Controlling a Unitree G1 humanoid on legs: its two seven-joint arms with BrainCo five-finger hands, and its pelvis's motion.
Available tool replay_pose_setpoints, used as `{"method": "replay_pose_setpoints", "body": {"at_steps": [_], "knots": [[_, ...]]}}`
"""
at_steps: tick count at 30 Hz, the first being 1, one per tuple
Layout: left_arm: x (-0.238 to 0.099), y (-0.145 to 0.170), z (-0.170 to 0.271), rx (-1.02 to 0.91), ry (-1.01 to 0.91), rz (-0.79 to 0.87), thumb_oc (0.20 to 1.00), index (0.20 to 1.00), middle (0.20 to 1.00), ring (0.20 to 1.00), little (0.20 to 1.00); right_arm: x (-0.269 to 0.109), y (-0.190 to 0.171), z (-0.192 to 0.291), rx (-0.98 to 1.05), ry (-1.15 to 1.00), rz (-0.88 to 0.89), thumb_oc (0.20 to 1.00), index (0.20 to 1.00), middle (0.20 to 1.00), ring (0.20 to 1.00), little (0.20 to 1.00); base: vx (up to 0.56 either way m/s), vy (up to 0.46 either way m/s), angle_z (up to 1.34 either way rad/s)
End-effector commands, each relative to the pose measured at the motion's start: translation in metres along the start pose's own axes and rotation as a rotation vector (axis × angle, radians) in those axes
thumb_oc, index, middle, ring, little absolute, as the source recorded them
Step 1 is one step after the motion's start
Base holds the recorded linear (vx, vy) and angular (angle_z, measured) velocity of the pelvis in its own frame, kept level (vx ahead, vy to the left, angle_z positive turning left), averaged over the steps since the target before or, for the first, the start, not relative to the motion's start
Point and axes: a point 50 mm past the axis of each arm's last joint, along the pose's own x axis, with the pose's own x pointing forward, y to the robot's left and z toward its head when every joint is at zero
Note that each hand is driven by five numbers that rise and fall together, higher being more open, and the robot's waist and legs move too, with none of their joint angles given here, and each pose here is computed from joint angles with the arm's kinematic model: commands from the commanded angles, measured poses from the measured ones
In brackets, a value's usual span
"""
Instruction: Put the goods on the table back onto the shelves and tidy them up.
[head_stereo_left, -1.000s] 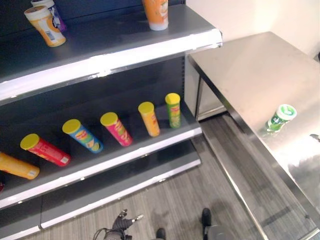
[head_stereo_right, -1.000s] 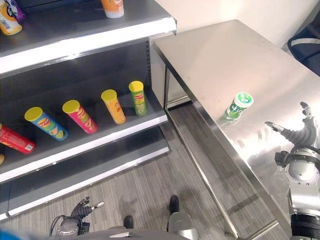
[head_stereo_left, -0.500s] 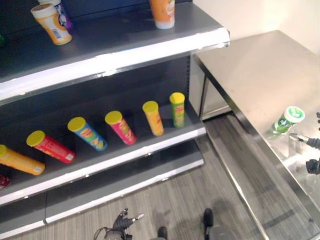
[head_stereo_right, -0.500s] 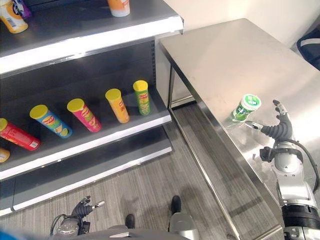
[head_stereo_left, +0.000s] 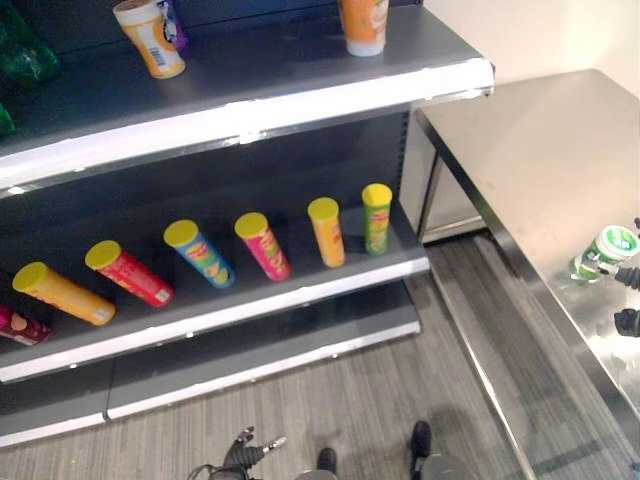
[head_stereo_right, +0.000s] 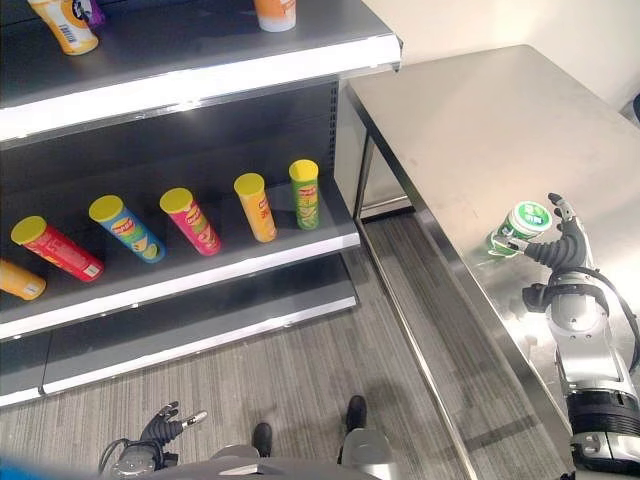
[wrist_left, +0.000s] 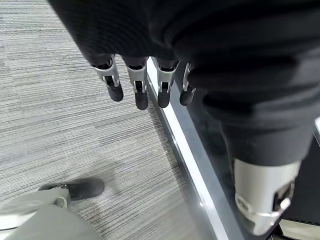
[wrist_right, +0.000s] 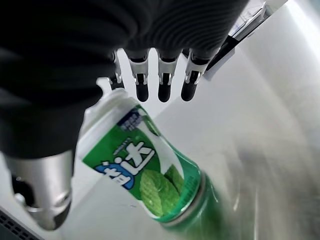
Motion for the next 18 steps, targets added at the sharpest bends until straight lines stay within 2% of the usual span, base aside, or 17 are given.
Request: {"method": "replay_pose_setpoints", "body": {"at_steps": [1, 2, 11, 18], "knots": [[0.005, 0.016, 0.012, 0.031, -0.035, 0.018, 1.000, 1.000, 1.000, 1.000, 1.000, 0.011, -0.013, 0.023, 0.031, -0.097, -0.017, 0.504, 0.504, 0.504, 0.504, 0.504, 0.00, -0.012, 0.07], [0.005, 0.016, 0.012, 0.030, -0.034, 0.018, 1.000, 1.000, 1.000, 1.000, 1.000, 0.012, -0.013, 0.024, 0.032, -0.099, -0.023, 0.200, 0.200, 0.200, 0.200, 0.200, 0.00, -0.012, 0.07], [0.006, 0.017, 0.014, 0.014, -0.041, 0.030, 1.000, 1.000, 1.000, 1.000, 1.000, 0.011, -0.023, 0.036, 0.007, -0.158, -0.062, 0.200, 0.200, 0.200, 0.200, 0.200, 0.00, 0.000, 0.00], [0.007, 0.017, 0.021, -0.009, -0.067, 0.051, 1.000, 1.000, 1.000, 1.000, 1.000, -0.009, -0.055, 0.085, 0.047, -0.429, -0.226, 0.200, 0.200, 0.200, 0.200, 0.200, 0.01, -0.029, 0.00]]}}
